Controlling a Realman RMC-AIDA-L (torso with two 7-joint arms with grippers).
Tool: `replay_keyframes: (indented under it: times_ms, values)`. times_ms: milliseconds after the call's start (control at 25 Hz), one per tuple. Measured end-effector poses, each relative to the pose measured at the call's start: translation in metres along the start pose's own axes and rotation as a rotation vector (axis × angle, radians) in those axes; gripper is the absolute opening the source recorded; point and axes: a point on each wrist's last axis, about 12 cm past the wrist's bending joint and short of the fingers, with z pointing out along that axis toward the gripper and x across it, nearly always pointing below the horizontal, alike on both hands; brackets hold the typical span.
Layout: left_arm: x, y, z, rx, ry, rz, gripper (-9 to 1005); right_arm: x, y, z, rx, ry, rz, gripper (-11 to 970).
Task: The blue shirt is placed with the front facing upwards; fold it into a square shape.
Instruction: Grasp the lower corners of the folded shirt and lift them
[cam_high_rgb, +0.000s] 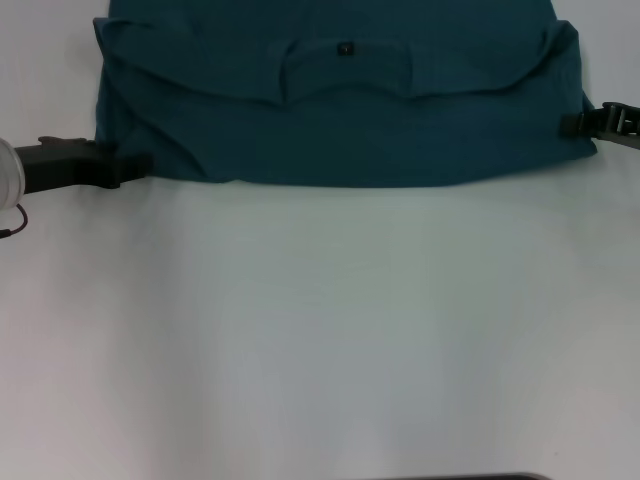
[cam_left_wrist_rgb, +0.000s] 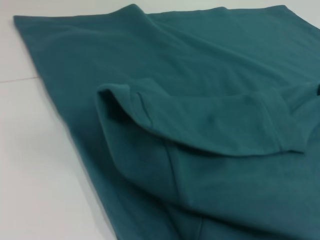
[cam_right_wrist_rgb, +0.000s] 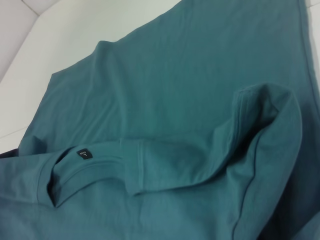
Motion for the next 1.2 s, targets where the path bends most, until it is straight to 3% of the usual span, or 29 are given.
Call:
replay_keyframes:
  times_ms: [80, 440, 640, 880, 1200]
  values:
    - [0.0, -0.001, 0.0, 0.001, 0.002, 0.003, 603, 0.0, 0.0, 0.0, -0.001, -0.001, 0.0, 49]
    - [-0.002, -0.001, 0.001, 0.004, 0.001, 0.009, 367, 0.0, -0.001, -0.001, 0.001, -0.003, 0.001, 49]
    - [-0.003, -0.001, 0.001, 0.004, 0.001, 0.013, 131, -0.001, -0.001, -0.002, 0.002, -0.004, 0.0, 49]
    - [-0.004, 0.001, 0.0, 0.001, 0.002, 0.017, -1, -0.001, -0.002, -0.002, 0.002, -0.01, -0.001, 49]
    - [-0.002, 0.006, -0.01, 0.023, 0.022, 0.023, -1, 0.006, -0.006, -0.008, -0.014, -0.03, -0.003, 48]
